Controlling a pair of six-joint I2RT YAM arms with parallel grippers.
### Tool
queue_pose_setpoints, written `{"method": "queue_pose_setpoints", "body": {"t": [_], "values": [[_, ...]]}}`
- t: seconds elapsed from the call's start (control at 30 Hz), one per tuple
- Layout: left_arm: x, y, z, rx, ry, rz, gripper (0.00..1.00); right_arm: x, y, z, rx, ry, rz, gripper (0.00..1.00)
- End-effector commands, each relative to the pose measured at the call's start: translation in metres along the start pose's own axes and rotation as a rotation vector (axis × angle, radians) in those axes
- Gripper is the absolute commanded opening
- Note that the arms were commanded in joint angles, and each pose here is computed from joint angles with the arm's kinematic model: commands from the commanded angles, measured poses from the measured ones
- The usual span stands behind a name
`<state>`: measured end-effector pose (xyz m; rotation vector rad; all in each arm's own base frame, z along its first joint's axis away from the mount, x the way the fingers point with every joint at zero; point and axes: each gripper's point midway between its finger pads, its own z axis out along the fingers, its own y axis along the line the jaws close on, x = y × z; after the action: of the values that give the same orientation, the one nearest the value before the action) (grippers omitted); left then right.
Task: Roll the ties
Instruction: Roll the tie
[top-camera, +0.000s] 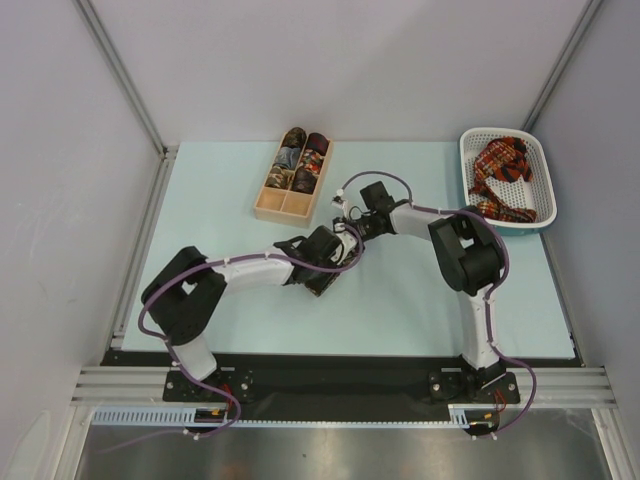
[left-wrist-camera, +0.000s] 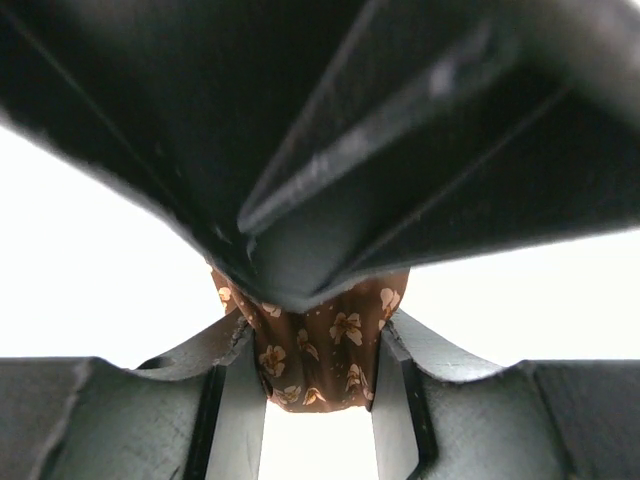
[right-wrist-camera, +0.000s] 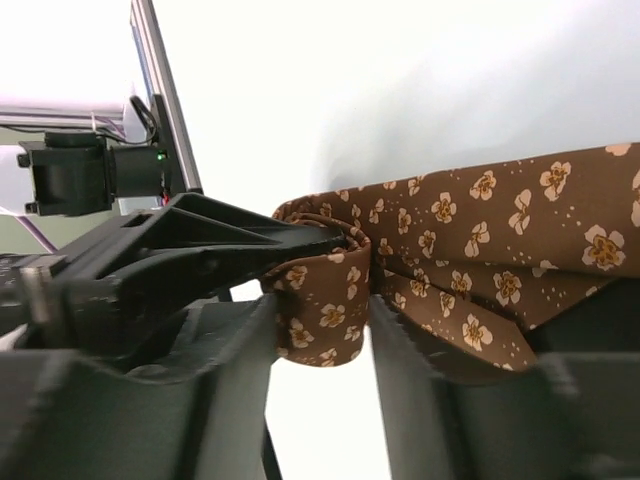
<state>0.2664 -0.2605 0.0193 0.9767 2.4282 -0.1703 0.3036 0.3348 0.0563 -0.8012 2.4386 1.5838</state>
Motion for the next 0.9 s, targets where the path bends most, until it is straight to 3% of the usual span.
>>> {"method": "queue_pose_setpoints", "body": {"t": [0.0, 0.2, 0.4, 0.7, 0.87], "values": [[0.008, 0.0, 0.003, -0.003, 0.055, -0.005, 0.43, -0.006, 0.015, -0.008, 0.002, -0.019, -0.02, 0.43], [-0.003, 0.001, 0.001, -0.011, 0.033, -0.024, 0.48, 0.008, 0.008, 0.006, -0.002, 0.037, 0.002, 0.27], [-0.011, 0.0, 0.003, -0.006, 0.027, -0.02, 0.51, 0.02, -0.006, 0.015, 0.013, 0.059, 0.041, 0.19], [-0.022, 0.001, 0.007, -0.007, 0.011, -0.006, 0.75, 0.022, -0.016, 0.019, 0.013, 0.063, 0.052, 0.15], [-0.025, 0.0, 0.01, -0.002, 0.006, 0.003, 0.68, 0.02, -0.016, 0.02, 0.011, 0.062, 0.055, 0.15]]}}
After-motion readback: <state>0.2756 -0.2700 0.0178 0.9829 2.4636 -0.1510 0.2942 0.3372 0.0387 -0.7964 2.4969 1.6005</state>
